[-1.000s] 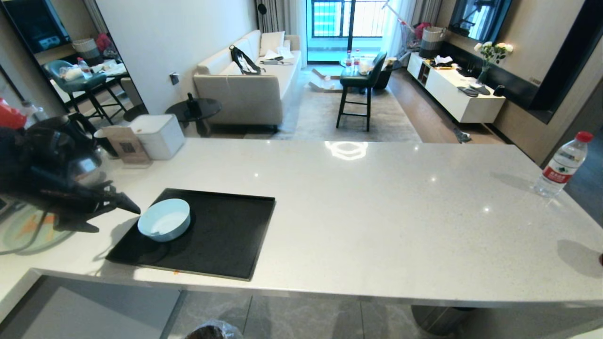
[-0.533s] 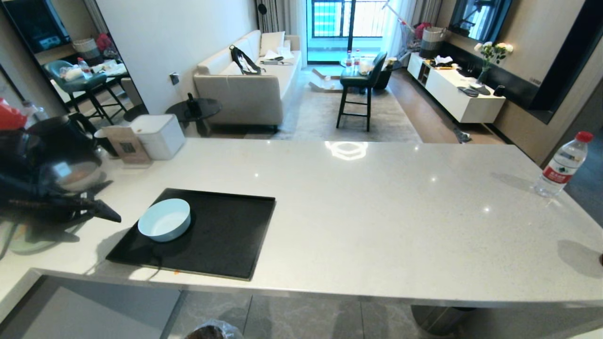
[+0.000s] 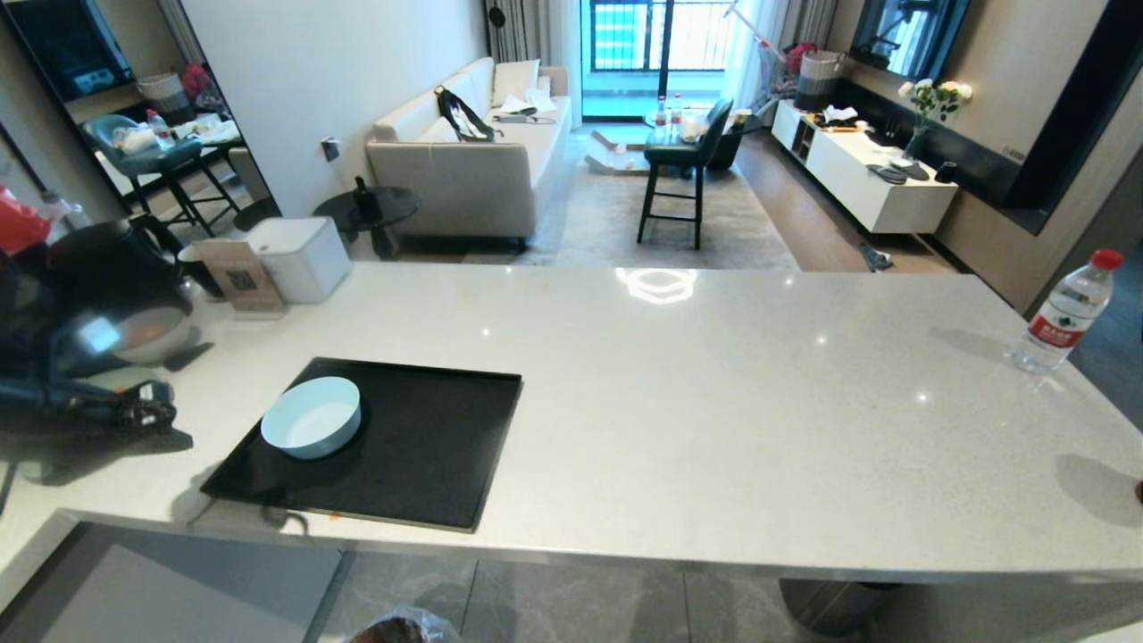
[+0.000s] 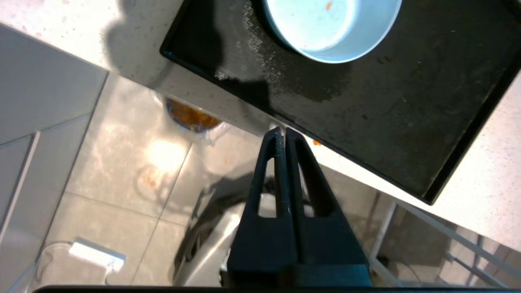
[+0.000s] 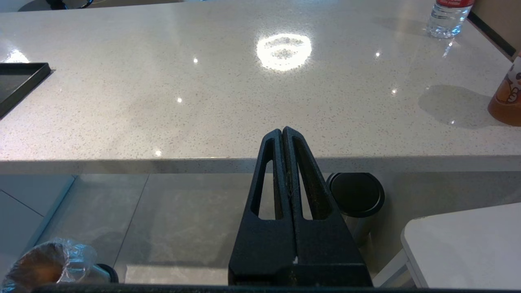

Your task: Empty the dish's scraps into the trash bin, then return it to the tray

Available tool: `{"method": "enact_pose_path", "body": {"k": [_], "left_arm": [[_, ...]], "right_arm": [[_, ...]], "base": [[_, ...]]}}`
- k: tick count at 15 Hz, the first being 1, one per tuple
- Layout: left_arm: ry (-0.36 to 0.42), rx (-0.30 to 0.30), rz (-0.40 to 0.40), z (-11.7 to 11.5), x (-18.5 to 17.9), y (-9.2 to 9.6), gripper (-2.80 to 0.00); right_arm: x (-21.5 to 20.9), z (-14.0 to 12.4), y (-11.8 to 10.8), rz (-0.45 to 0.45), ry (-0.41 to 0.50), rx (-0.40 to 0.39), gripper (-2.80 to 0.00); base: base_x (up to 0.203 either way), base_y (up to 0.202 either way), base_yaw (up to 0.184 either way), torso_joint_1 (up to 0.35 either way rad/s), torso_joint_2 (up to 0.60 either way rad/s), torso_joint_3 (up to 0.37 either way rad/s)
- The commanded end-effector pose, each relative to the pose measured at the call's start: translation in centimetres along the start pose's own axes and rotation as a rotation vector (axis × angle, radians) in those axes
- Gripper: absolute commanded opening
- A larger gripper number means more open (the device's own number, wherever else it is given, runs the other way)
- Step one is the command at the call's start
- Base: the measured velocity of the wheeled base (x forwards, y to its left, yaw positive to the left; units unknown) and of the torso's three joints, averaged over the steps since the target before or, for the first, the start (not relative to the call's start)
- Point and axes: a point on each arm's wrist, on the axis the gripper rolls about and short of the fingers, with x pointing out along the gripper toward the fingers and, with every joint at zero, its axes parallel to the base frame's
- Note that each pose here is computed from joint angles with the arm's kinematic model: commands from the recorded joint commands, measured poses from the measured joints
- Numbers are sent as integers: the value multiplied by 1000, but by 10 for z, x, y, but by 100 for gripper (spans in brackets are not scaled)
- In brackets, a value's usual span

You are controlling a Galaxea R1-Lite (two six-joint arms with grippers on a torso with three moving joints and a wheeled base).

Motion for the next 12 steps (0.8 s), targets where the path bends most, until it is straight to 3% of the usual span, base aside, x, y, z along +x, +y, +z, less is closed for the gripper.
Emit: {"method": "enact_pose_path", "body": {"k": [1, 6, 12], "left_arm": [[-107, 32, -31, -13, -10, -1, -280], [-412, 131, -163, -33, -25, 9, -280], [-600, 222, -202, -81, -46, 6, -280]], "right_arm": [[0, 0, 0, 1, -1, 0, -280], [0, 0, 0, 0, -1, 0, -280], [0, 0, 0, 1, -1, 0, -280]], "base": [[0, 0, 0, 0, 0, 0], [0, 0, 0, 0, 0, 0], [0, 0, 0, 0, 0, 0]]}}
